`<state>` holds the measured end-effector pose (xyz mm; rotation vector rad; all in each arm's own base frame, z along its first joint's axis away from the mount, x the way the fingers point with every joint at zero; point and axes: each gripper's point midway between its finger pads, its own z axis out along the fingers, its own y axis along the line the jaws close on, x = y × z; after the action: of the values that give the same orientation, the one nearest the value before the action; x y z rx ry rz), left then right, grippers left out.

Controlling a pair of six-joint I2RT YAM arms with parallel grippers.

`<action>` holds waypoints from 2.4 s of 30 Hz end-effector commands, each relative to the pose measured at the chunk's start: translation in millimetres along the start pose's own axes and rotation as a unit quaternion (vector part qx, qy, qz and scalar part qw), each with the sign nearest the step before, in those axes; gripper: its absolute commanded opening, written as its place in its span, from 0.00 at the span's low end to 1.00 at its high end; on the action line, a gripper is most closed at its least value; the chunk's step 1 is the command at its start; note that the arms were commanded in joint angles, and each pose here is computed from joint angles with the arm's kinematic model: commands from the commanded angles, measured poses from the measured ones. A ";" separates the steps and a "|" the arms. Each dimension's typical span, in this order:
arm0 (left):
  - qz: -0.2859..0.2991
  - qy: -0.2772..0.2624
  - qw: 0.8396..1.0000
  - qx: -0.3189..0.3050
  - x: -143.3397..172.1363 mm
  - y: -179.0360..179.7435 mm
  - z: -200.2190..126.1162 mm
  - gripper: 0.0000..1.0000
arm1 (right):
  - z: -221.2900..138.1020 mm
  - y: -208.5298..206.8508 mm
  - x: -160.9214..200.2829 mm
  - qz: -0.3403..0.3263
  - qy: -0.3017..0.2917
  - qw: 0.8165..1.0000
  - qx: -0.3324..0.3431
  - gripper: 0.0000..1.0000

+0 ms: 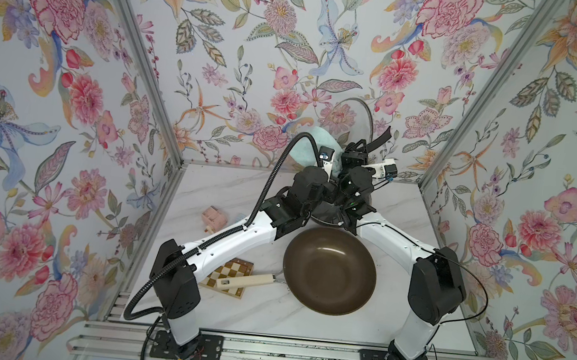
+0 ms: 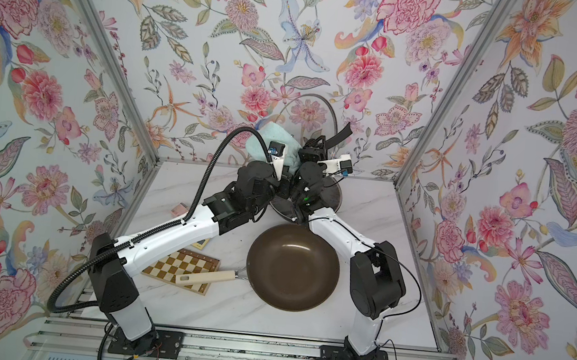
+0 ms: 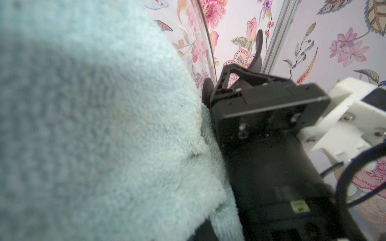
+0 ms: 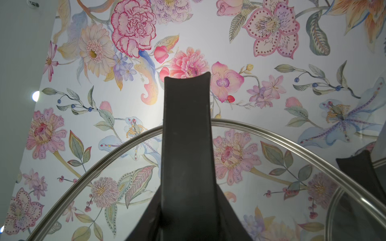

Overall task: Wipe the pot lid with a cloth
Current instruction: Wipe the pot lid, then place the pot lid on the cooking pot.

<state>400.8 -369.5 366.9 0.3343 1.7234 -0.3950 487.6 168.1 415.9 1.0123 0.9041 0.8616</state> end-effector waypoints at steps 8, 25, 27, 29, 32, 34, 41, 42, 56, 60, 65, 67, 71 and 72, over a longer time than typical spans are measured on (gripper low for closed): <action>0.066 0.115 0.990 -0.045 86.5 24.0 -8.4 0.00 | -23.8 141.0 -120.4 0.134 -0.114 0.954 -0.242 0.00; 0.077 0.012 0.985 -0.154 -15.7 116.2 -96.8 0.00 | -86.5 147.1 -54.2 -0.404 0.009 0.845 -0.351 0.00; 0.058 -0.004 0.981 -0.186 -26.6 145.3 -112.5 0.00 | -90.9 129.8 -51.1 -0.443 0.050 0.833 -0.328 0.00; 0.040 -0.019 0.976 -0.213 -33.8 174.3 -125.3 0.00 | -98.6 106.2 -45.9 -0.475 0.107 0.819 -0.302 0.00; 0.034 -0.030 0.969 -0.245 -37.7 201.6 -136.7 0.00 | -122.1 66.5 -43.9 -0.513 0.194 0.792 -0.268 0.00; 0.041 -0.030 0.966 -0.252 -38.5 206.2 -136.4 0.00 | -135.9 37.9 -46.7 -0.519 0.237 0.790 -0.225 0.00; 0.040 -0.041 0.975 -0.216 -42.5 194.0 -109.5 0.00 | -200.7 -33.5 -18.1 -0.505 0.316 0.788 -0.155 0.00; 0.042 -0.040 0.975 -0.214 -41.5 193.3 -105.6 0.00 | -208.3 -45.2 -11.5 -0.494 0.334 0.788 -0.151 0.00; 0.034 -0.025 0.978 -0.205 -24.5 195.1 -102.5 0.00 | -249.0 -121.9 12.5 -0.471 0.408 0.772 -0.127 0.00; 0.032 -0.023 0.979 -0.202 -22.2 194.6 -101.5 0.00 | -256.4 -136.5 16.7 -0.478 0.413 0.763 -0.137 0.00; 0.032 -0.021 0.980 -0.197 -22.6 192.8 -99.7 0.00 | -259.1 -152.7 23.5 -0.502 0.410 0.748 -0.145 0.00; 0.032 -0.021 0.980 -0.195 -22.7 192.3 -99.5 0.00 | -259.2 -154.5 25.7 -0.508 0.408 0.743 -0.151 0.00; 0.032 -0.018 0.980 -0.195 -21.5 192.5 -99.6 0.00 | -260.9 -158.1 29.8 -0.509 0.412 0.740 -0.155 0.00; 0.031 -0.017 0.980 -0.195 -21.1 192.5 -100.0 0.00 | -261.8 -158.5 30.8 -0.506 0.414 0.741 -0.155 0.00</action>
<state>403.5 -157.7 381.8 0.1150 1.7232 0.0107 278.1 221.9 145.2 -0.3868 1.9062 0.3350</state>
